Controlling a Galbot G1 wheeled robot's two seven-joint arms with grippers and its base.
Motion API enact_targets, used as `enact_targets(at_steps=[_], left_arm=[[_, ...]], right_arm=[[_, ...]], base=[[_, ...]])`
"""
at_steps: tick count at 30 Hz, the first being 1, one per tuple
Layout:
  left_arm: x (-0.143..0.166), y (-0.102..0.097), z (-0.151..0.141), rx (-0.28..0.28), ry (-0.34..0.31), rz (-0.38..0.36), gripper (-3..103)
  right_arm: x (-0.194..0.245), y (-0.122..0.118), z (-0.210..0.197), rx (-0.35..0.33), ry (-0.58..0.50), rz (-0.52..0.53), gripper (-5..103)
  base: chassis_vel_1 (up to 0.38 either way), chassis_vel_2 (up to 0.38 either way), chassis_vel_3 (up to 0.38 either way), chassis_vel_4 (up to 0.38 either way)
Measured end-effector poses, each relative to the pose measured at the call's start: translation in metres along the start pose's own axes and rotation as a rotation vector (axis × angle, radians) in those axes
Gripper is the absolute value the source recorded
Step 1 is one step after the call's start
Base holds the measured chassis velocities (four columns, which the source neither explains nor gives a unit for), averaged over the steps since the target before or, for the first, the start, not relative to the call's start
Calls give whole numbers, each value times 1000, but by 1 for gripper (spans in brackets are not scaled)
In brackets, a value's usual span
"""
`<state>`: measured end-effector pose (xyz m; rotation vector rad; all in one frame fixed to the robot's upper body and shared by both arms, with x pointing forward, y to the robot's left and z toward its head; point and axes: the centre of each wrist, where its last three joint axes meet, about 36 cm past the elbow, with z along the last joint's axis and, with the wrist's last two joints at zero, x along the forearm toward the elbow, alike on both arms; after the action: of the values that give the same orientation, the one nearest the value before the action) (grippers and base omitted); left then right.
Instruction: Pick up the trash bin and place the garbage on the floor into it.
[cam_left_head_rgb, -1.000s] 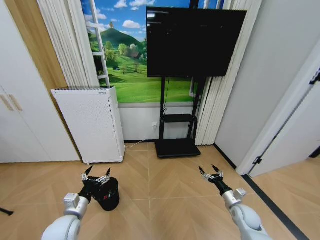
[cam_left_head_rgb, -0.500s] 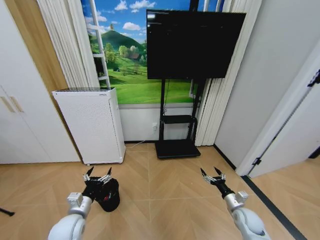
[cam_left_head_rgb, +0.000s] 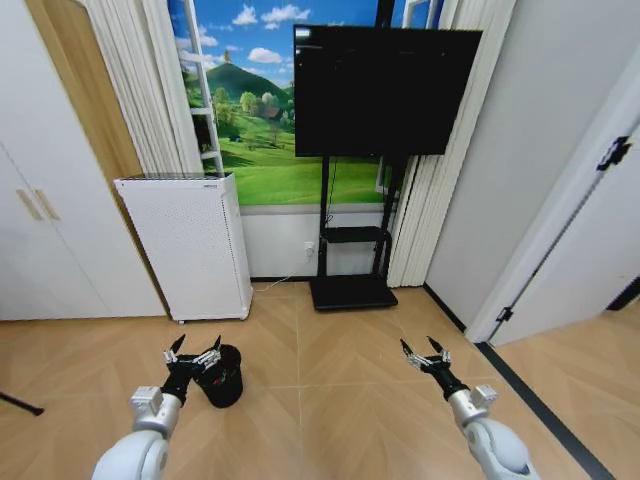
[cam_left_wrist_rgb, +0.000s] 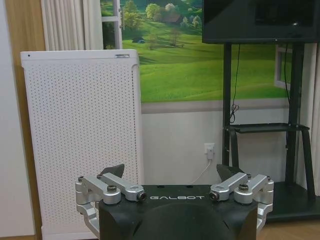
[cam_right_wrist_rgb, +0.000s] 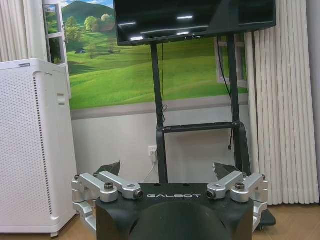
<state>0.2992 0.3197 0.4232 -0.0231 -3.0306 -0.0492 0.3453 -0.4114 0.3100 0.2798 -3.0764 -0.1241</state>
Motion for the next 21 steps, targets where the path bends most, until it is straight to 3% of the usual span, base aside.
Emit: enact_targets(at_steps=[21], left_arm=[[-6,-5,9,11,17,4,100]], right_arm=[[-2,-5,13,-4,5,11,100]], base=[[333,-329,-333,336]])
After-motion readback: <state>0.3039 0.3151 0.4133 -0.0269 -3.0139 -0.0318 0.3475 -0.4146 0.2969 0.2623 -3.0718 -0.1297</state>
